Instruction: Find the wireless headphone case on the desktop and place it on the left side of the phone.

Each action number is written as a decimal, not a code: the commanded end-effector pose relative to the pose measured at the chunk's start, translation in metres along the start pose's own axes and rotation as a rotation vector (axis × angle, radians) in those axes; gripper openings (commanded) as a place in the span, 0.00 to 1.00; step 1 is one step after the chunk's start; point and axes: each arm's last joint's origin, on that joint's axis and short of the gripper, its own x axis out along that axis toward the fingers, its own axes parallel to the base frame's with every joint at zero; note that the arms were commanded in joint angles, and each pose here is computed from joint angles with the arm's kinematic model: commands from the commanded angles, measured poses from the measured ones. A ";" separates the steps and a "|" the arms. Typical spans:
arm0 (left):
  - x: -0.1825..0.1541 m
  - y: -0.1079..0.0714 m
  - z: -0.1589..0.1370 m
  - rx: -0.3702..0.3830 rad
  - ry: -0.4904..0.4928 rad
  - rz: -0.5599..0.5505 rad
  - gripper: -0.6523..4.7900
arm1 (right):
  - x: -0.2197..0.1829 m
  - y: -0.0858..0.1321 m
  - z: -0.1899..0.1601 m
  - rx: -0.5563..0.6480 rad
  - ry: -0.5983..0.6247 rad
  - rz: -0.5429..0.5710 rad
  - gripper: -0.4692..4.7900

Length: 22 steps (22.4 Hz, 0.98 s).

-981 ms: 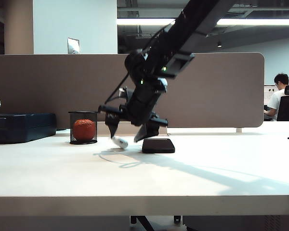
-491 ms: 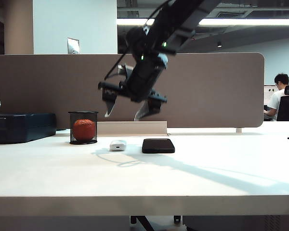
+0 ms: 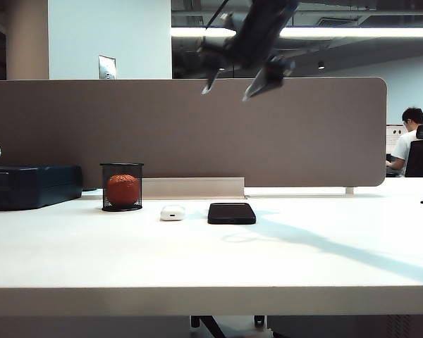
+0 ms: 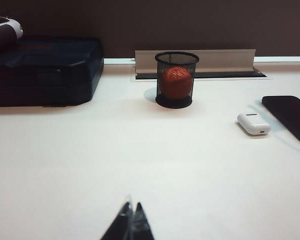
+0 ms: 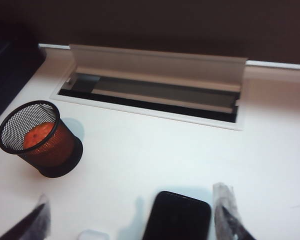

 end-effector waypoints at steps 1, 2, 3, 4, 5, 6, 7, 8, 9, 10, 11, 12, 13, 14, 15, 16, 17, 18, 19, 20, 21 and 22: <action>0.000 0.000 0.001 0.000 -0.006 0.002 0.11 | -0.036 -0.017 0.023 -0.038 -0.010 -0.008 0.64; 0.000 0.000 0.001 0.000 -0.006 0.002 0.11 | -0.051 -0.026 0.031 -0.061 -0.012 -0.017 0.56; 0.000 0.000 0.001 0.000 -0.006 0.002 0.11 | -0.062 -0.032 0.037 -0.067 -0.017 -0.031 0.56; 0.000 0.000 0.001 0.000 -0.006 0.002 0.11 | -0.078 -0.043 0.045 -0.069 -0.029 -0.043 0.56; 0.000 0.000 0.001 0.000 -0.006 0.002 0.11 | -0.085 -0.048 0.048 -0.066 -0.035 -0.048 0.56; 0.000 0.000 0.001 0.000 -0.006 0.002 0.11 | -0.102 -0.060 0.056 -0.053 -0.051 -0.055 0.56; 0.000 0.000 0.001 0.000 -0.006 0.002 0.11 | -0.111 -0.067 0.060 -0.045 -0.062 -0.058 0.55; 0.000 0.000 0.001 0.000 -0.007 0.002 0.11 | -0.124 -0.077 0.064 -0.034 -0.073 -0.066 0.54; 0.000 0.000 0.001 0.000 -0.007 0.002 0.11 | -0.131 -0.084 0.067 -0.026 -0.075 -0.068 0.50; 0.000 0.000 0.001 0.000 -0.007 0.001 0.11 | -0.142 -0.093 0.069 -0.015 -0.076 -0.065 0.42; 0.000 0.000 0.001 0.000 -0.007 0.002 0.11 | -0.149 -0.099 0.070 -0.007 -0.071 -0.059 0.36; 0.000 0.000 0.001 0.000 -0.006 0.002 0.11 | -0.159 -0.105 0.071 0.004 -0.061 -0.056 0.34; 0.000 0.000 0.001 0.000 -0.006 0.002 0.11 | -0.165 -0.108 0.071 0.011 -0.053 -0.055 0.30; 0.000 0.000 0.001 0.000 -0.007 0.001 0.11 | -0.174 -0.112 0.070 0.022 -0.039 -0.070 0.18; 0.000 0.000 0.001 0.000 -0.006 0.001 0.11 | -0.179 -0.112 0.070 0.023 -0.035 -0.075 0.11; 0.000 0.000 0.001 0.000 -0.006 0.002 0.11 | -0.189 -0.109 0.070 0.004 -0.045 -0.077 0.08; 0.000 0.000 0.001 0.000 -0.006 0.002 0.11 | -0.197 -0.107 0.071 0.001 -0.057 -0.077 0.08; 0.000 0.000 0.001 0.000 -0.006 0.001 0.11 | -0.207 -0.104 0.071 -0.003 -0.073 -0.077 0.08; 0.000 0.000 0.001 0.000 -0.006 0.001 0.11 | -0.215 -0.102 0.071 -0.006 -0.085 -0.078 0.08; 0.000 0.000 0.001 0.000 -0.006 0.002 0.11 | -0.226 -0.099 0.070 -0.009 -0.101 -0.077 0.08; 0.000 0.000 0.001 0.000 -0.006 0.002 0.11 | -0.233 -0.098 0.069 -0.010 -0.107 -0.077 0.08; 0.000 0.000 0.001 0.000 -0.007 0.001 0.11 | -0.244 -0.095 0.065 -0.009 -0.110 -0.084 0.08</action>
